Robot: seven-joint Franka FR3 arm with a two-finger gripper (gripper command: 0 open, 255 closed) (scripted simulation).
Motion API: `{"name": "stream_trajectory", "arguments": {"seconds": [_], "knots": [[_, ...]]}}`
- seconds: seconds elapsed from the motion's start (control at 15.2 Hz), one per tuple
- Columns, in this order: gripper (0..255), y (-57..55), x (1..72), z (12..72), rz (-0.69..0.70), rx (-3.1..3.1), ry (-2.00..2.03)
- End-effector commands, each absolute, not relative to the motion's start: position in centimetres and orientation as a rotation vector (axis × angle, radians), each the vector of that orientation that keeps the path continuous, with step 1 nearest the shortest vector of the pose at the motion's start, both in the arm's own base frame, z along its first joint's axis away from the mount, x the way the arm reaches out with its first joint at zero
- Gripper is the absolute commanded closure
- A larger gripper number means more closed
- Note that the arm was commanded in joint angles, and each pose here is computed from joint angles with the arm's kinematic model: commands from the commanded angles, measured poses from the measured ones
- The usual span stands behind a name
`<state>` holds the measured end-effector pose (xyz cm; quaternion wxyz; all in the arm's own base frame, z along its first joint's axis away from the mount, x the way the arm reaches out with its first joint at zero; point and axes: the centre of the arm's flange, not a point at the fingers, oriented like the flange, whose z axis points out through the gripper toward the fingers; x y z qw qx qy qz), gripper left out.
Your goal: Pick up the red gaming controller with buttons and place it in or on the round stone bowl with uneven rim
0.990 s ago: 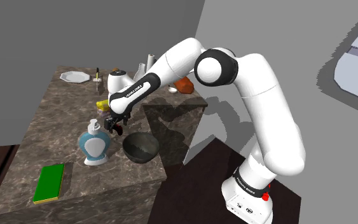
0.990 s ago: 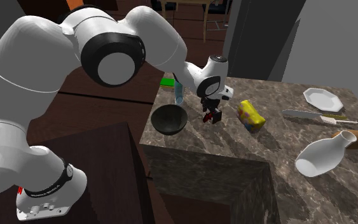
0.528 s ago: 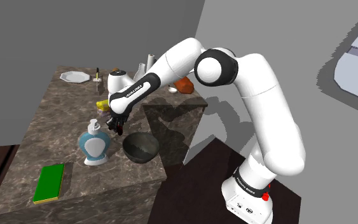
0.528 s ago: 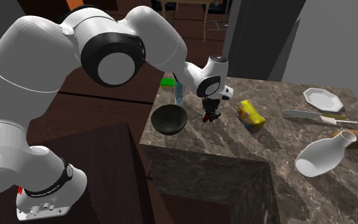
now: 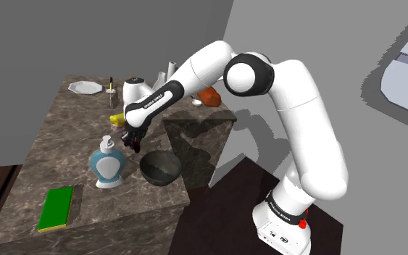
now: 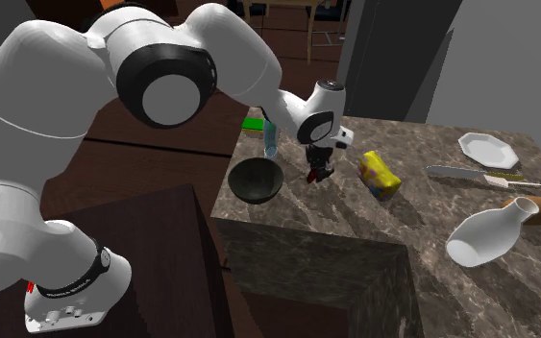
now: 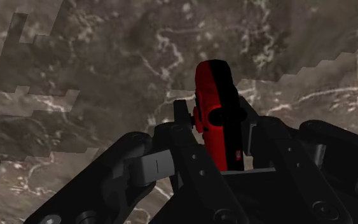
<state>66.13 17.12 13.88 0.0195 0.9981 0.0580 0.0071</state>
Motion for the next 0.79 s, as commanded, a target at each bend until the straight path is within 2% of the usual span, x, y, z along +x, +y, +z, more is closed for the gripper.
{"name": "stream_trajectory", "arguments": {"seconds": [0.0, 0.73], "knots": [[255, 17.2, 66.2, 15.0, 0.022, 3.097, 0.180], [255, 17.2, 66.2, 20.8, 0.022, 3.097, 0.180]]}}
